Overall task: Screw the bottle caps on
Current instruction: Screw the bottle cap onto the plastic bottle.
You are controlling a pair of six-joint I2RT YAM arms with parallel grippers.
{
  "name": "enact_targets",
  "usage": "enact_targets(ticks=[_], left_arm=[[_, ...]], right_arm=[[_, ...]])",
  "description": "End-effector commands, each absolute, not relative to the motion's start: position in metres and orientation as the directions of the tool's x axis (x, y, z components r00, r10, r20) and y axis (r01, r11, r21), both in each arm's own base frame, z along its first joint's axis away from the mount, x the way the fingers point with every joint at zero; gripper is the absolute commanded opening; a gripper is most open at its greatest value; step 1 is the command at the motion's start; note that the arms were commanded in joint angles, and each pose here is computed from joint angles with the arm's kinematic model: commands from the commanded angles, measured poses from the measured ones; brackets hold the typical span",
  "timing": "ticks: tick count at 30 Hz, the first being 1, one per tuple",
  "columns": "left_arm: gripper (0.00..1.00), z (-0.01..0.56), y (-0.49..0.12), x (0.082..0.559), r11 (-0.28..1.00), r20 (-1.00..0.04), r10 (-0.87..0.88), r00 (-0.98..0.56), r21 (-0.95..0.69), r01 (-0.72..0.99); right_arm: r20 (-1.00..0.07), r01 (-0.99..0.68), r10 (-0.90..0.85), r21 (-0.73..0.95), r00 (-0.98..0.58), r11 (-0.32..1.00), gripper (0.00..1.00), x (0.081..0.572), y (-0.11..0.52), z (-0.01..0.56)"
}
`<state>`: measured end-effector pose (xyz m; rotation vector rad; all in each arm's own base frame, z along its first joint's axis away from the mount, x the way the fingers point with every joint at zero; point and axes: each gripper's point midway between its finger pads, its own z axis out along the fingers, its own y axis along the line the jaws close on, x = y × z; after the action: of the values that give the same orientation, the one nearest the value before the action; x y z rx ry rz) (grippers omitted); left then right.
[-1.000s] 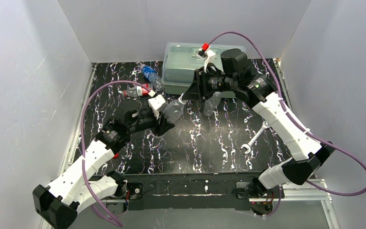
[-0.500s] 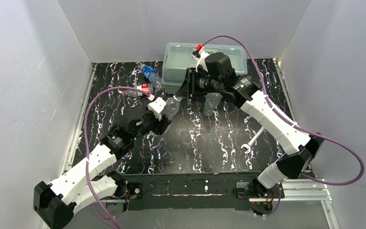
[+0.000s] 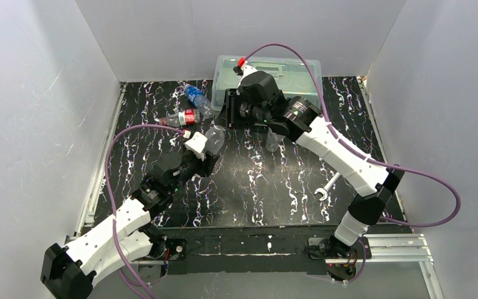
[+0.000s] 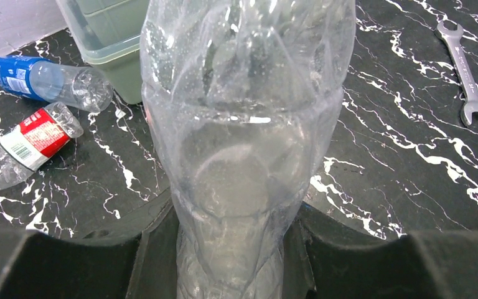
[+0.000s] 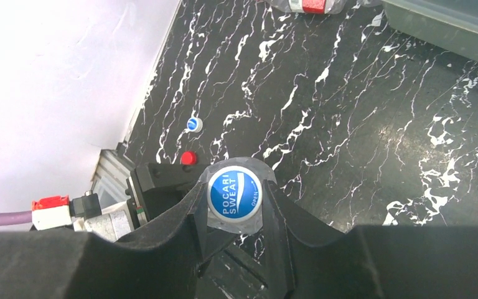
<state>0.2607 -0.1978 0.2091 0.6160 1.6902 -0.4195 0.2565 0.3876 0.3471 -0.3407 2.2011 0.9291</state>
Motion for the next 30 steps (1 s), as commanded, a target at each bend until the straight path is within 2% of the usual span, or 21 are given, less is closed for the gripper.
enact_targets(ticks=[1,16,20,25,30], left_arm=[[0.0,0.287,-0.202,0.271,0.824,-0.995,-0.041,0.092,0.019,0.567],[0.0,0.269,-0.196,0.27,0.837,-0.997,-0.035,0.067,0.007,0.548],[0.0,0.268,-0.197,0.27,0.834,-0.997,-0.039,0.063,0.002,0.552],[0.0,0.265,-0.199,0.27,0.83,-0.998,-0.034,0.054,0.002,0.558],[0.0,0.261,-0.203,0.27,0.821,-0.999,-0.026,0.043,0.004,0.571]], right_arm=[[-0.585,-0.445,-0.069,0.53,-0.808,0.722,0.21,0.212,0.406,0.315],[-0.695,-0.507,-0.045,0.477,-0.717,0.718,0.32,0.219,0.412,0.35],[-0.731,-0.534,-0.026,0.474,-0.682,0.7,0.45,0.22,0.41,0.365],[-0.773,-0.569,-0.006,0.461,-0.634,0.681,0.69,0.222,0.405,0.381],[-0.812,-0.597,0.01,0.437,-0.584,0.673,0.88,0.221,0.394,0.395]])
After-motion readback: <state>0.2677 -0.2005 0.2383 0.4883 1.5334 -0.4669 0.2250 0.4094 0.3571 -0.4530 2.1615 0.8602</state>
